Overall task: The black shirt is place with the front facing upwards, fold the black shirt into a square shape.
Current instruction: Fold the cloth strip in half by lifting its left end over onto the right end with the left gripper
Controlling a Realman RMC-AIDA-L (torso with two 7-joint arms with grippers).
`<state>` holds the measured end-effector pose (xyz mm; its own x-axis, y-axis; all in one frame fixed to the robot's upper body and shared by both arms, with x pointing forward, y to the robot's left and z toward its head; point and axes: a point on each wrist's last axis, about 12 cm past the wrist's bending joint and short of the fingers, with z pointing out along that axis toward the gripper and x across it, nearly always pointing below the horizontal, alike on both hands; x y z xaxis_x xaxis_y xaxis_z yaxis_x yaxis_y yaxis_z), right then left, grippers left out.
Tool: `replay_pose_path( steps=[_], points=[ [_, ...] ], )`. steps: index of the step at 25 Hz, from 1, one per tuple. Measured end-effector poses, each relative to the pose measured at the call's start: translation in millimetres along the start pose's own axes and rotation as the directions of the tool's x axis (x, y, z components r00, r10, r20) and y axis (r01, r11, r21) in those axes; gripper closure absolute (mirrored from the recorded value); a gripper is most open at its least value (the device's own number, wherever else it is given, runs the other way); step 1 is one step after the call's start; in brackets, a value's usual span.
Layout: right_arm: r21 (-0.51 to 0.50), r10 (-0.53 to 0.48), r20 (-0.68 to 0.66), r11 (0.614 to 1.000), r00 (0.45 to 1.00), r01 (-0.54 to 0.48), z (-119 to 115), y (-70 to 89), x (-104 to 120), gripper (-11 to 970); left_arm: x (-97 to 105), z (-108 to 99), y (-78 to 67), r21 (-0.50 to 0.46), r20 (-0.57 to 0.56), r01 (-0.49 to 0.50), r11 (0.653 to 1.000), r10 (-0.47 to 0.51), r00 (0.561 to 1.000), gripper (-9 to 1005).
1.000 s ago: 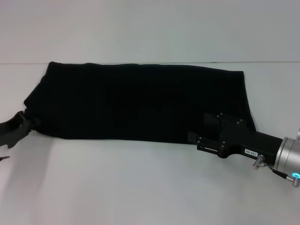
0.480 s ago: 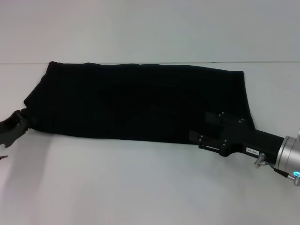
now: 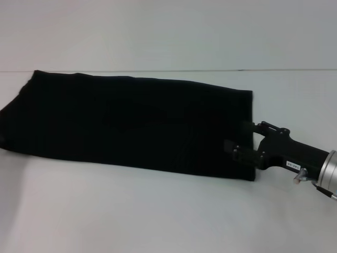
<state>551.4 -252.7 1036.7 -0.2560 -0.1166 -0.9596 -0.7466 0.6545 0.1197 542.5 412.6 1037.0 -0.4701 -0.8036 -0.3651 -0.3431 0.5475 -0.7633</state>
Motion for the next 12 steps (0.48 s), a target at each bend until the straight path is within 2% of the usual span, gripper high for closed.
replay_pose_path(
  steps=[4,7,9,10,11,12],
  points=[
    [0.016,0.007,0.002,1.000,1.000,-0.007,-2.1,-1.6,1.1,132,-4.7,-4.6,1.0,0.016,0.012,0.011,1.000,-0.011,1.000,962],
    [0.032,0.013,0.002,0.999,1.000,-0.013,-3.3,-3.3,2.0,132,-6.7,-2.2,-9.7,0.070,0.004,0.008,0.997,-0.008,1.000,962],
    [0.050,0.023,0.000,0.999,1.000,-0.023,-6.0,-4.6,4.5,132,-8.4,3.4,-27.2,0.147,-0.003,-0.004,0.989,0.005,1.000,962],
    [0.058,0.028,0.000,0.998,1.000,-0.028,-7.6,-5.3,5.8,133,-8.0,9.3,-43.0,0.210,-0.008,-0.015,0.978,0.017,1.000,962],
    [0.069,0.036,0.000,0.997,0.999,-0.036,-9.8,-5.8,7.7,133,-7.6,11.3,-48.0,0.229,-0.011,-0.018,0.973,0.021,1.000,962],
    [0.081,0.046,0.001,0.996,0.999,-0.046,-12.6,-6.4,9.8,133,-4.2,18.4,-64.6,0.284,-0.026,-0.031,0.958,0.040,0.999,962]
  ],
)
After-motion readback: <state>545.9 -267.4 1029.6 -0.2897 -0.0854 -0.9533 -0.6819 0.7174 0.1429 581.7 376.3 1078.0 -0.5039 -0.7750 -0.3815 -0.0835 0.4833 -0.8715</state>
